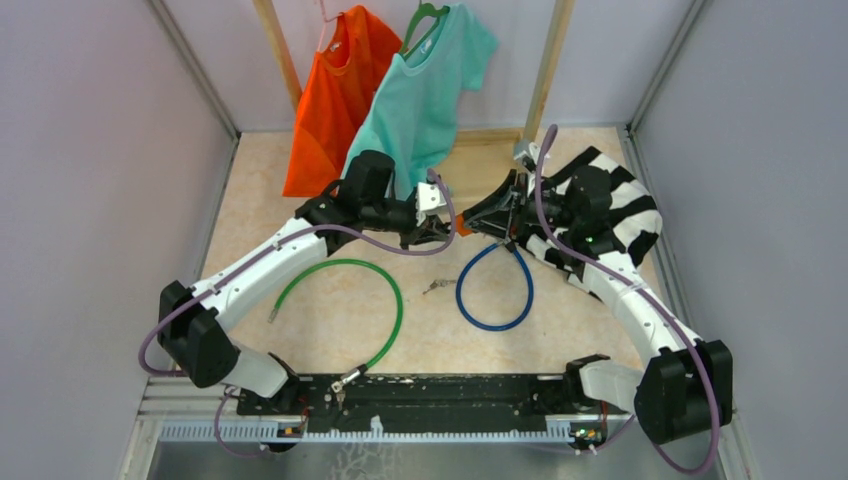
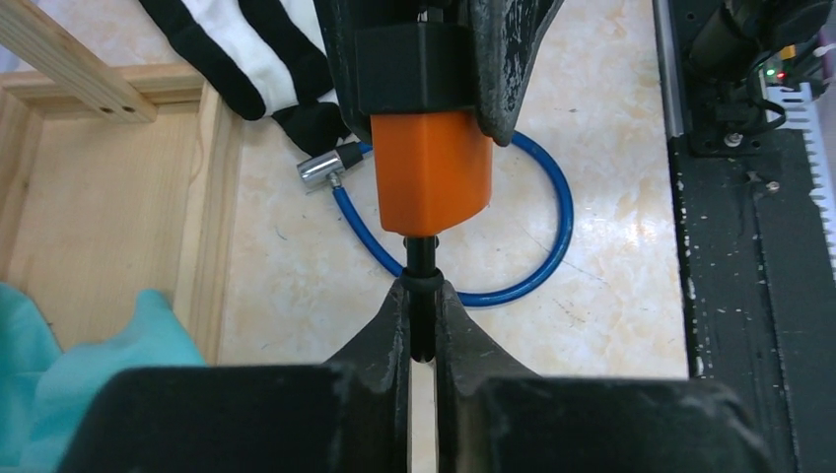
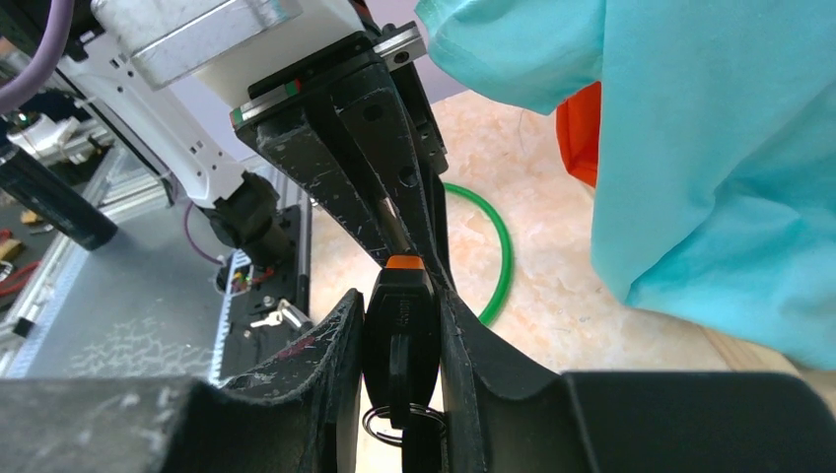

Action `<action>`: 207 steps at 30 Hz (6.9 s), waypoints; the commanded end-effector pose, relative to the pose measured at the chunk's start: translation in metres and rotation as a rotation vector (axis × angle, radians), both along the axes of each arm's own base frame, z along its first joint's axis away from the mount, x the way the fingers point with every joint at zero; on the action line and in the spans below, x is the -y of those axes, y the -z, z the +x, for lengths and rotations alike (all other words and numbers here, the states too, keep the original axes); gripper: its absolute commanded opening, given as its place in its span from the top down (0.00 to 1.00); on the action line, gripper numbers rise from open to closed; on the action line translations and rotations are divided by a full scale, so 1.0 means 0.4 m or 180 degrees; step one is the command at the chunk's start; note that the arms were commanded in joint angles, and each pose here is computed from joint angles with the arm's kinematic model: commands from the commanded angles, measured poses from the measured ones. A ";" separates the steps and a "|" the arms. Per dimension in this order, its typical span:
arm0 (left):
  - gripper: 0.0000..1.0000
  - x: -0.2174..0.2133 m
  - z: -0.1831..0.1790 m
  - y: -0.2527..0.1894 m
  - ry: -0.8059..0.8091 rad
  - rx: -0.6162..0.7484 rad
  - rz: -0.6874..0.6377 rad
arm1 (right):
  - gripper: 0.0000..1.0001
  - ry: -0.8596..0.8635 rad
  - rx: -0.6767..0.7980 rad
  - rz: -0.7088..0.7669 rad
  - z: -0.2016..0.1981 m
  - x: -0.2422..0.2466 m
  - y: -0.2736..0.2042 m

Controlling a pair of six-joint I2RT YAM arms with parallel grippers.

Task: Lock with the key
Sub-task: Lock the lock.

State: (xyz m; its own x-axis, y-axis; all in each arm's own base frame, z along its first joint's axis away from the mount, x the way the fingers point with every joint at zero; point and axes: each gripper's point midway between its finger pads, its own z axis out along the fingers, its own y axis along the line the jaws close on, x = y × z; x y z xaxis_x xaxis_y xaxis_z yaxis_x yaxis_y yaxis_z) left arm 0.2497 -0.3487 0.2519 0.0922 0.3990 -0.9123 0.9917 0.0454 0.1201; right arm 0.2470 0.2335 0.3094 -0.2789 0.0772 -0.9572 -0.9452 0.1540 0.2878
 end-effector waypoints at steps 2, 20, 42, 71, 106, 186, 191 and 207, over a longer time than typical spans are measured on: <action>1.00 0.002 -0.055 -0.067 0.0258 -0.0029 -0.0219 | 1.00 -0.0080 0.0664 -0.0160 -0.006 0.010 -0.003; 1.00 -0.018 -0.046 -0.023 0.0235 -0.0129 0.0165 | 0.58 -0.0304 0.0902 -0.0682 -0.043 -0.007 0.104; 1.00 -0.013 -0.059 0.000 0.0315 -0.0156 0.0231 | 0.46 -0.0354 0.1050 -0.0696 -0.037 -0.048 0.061; 0.76 -0.020 -0.058 -0.025 0.0304 -0.0054 0.0106 | 1.00 -0.0319 0.0790 -0.0352 -0.050 -0.035 0.031; 0.56 -0.011 -0.058 -0.172 0.0490 -0.0582 -0.0940 | 1.00 -0.0084 0.0616 0.0331 -0.048 0.031 -0.059; 1.00 0.080 -0.035 -0.154 0.0294 -0.0853 -0.0859 | 0.92 -0.0143 0.0280 -0.0126 -0.030 -0.032 0.079; 1.00 0.083 -0.040 -0.161 0.0402 -0.0814 -0.0863 | 0.92 -0.0253 0.0251 -0.0108 -0.042 -0.035 0.078; 1.00 0.100 -0.088 -0.155 0.0633 -0.1036 -0.0884 | 1.00 -0.0209 0.0464 0.0159 -0.053 -0.041 0.060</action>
State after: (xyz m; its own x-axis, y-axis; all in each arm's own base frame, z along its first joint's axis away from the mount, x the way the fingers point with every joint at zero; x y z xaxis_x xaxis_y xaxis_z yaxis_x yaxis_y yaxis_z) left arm 0.2446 -0.3603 0.2733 -0.2905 0.2350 -0.9276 0.9554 0.0182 -0.2946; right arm 0.2396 0.2333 0.2590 -0.2755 0.1034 -0.9557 -0.9424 0.1669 0.2897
